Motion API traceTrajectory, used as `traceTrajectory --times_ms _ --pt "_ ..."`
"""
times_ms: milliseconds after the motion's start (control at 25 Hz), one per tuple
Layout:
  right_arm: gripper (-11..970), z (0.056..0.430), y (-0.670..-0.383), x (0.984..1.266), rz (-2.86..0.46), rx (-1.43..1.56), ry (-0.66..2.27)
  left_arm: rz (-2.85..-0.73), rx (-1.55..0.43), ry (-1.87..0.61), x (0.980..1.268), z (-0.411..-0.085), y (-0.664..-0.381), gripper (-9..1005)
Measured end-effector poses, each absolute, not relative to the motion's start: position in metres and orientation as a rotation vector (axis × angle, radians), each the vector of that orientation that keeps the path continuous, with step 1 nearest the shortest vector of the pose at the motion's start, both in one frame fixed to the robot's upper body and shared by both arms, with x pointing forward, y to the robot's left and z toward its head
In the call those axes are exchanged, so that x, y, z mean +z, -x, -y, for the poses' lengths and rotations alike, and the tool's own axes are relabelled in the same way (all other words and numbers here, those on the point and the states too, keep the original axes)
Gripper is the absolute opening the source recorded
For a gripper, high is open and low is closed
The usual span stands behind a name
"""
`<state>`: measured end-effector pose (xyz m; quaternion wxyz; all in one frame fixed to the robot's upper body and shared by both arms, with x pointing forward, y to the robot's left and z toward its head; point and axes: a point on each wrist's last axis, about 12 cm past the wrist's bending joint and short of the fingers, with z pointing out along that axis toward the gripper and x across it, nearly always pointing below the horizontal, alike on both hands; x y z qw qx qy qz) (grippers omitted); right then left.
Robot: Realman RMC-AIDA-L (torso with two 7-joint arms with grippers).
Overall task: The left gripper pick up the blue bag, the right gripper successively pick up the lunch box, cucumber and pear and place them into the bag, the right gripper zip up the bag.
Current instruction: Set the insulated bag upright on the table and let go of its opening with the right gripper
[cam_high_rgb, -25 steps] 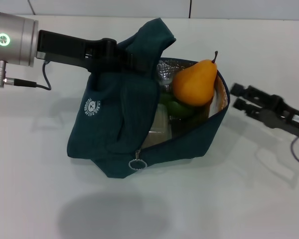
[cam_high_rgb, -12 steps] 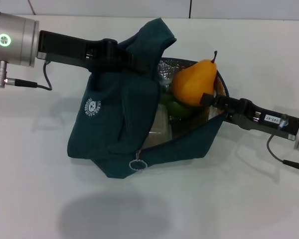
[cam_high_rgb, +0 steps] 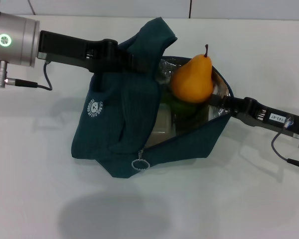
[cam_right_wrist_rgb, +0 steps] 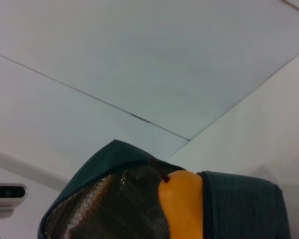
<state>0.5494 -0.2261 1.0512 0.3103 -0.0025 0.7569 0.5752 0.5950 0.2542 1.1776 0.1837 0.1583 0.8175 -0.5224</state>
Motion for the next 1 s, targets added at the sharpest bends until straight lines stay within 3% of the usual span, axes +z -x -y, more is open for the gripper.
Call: traceTrajectory --times_ms 120,360,1000 --pt "204 0.226 -0.549 1.051 -1.998 1.518 0.008 -2.305 -1.473 -0.448 1.178 -0.254 -0.595 39" --pt "147 0.227 -0.548 1.059 -1.933 1.539 0.074 -2.306 -1.477 -0.455 1.178 -0.251 -0.595 37" --pt "61 0.295 -0.537 1.135 -1.625 1.569 0.293 -2.258 -1.568 -0.547 1.188 -0.204 -0.607 38"
